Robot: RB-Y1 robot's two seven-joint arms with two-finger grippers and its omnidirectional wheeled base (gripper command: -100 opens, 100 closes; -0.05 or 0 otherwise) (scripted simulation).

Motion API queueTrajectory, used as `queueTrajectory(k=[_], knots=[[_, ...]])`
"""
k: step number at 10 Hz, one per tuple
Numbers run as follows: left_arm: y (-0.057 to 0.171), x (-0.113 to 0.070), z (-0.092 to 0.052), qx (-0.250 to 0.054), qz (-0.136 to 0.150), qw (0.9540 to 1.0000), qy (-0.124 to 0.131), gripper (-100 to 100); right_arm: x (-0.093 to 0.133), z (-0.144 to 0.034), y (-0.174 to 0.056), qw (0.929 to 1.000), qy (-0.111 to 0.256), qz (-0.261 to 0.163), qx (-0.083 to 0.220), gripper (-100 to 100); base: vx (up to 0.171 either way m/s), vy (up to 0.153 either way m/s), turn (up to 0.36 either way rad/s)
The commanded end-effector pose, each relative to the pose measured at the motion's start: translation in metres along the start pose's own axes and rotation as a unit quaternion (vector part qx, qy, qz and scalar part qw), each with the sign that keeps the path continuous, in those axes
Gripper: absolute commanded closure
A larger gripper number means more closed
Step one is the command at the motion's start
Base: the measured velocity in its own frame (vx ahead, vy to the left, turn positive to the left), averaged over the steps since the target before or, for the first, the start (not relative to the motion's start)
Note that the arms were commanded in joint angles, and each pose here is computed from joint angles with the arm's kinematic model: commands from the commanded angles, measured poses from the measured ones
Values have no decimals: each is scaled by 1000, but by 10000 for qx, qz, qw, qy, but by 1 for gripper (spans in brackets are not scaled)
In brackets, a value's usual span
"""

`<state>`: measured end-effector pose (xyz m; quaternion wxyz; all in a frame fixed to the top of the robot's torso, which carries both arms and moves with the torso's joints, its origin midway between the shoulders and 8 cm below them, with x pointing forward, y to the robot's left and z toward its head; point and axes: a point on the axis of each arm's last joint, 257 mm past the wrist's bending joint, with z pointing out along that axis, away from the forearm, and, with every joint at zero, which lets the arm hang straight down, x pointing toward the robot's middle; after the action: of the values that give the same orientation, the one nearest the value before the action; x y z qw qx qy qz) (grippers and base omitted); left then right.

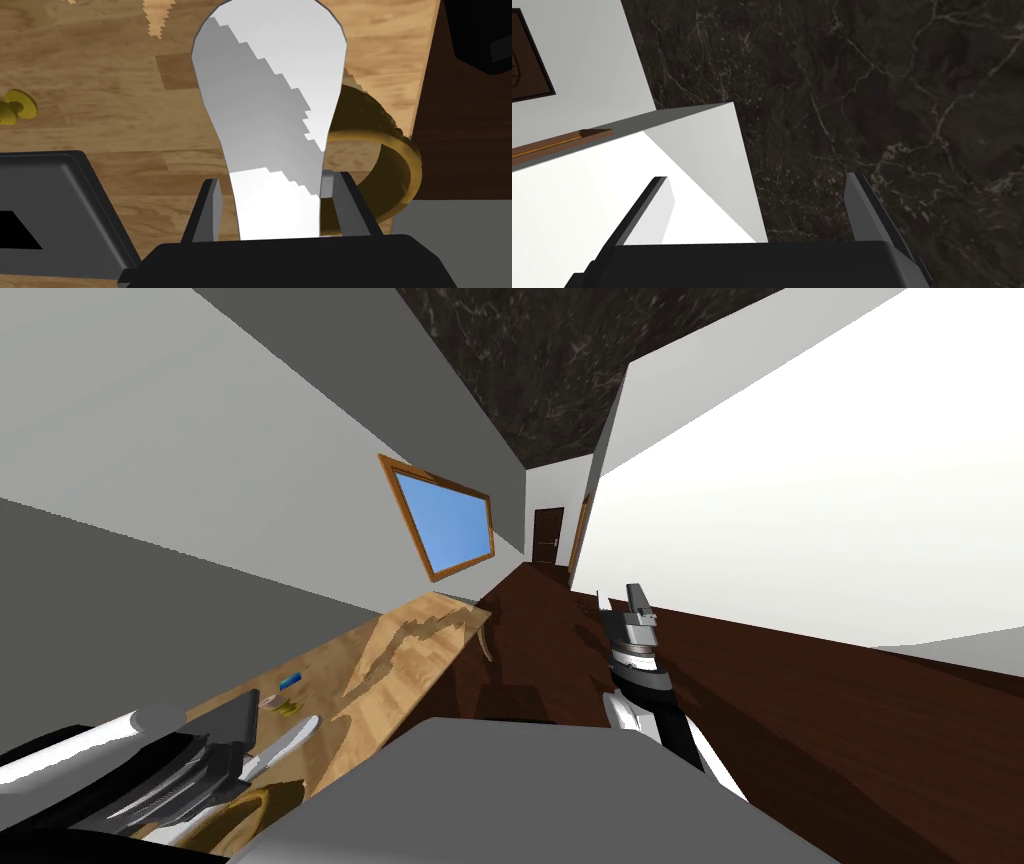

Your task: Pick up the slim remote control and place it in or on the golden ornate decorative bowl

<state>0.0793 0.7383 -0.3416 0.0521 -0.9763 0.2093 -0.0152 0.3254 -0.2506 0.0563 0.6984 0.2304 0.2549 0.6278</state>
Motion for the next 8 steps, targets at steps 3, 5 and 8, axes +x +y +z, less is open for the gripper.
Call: queueTrajectory(k=[3,5,8], knots=[[24,-11,-1,-411,46,9991,-42,100,0,0,0,10000,0,0,1,0,-112,35,12],[25,-13,-2,-423,40,9991,-47,100,0,0,0,10000,0,0,1,0,-35,5,1],[27,-14,-2,-455,45,9989,-53,-100,0,0,0,10000,0,0,1,0,-2,0,1]])
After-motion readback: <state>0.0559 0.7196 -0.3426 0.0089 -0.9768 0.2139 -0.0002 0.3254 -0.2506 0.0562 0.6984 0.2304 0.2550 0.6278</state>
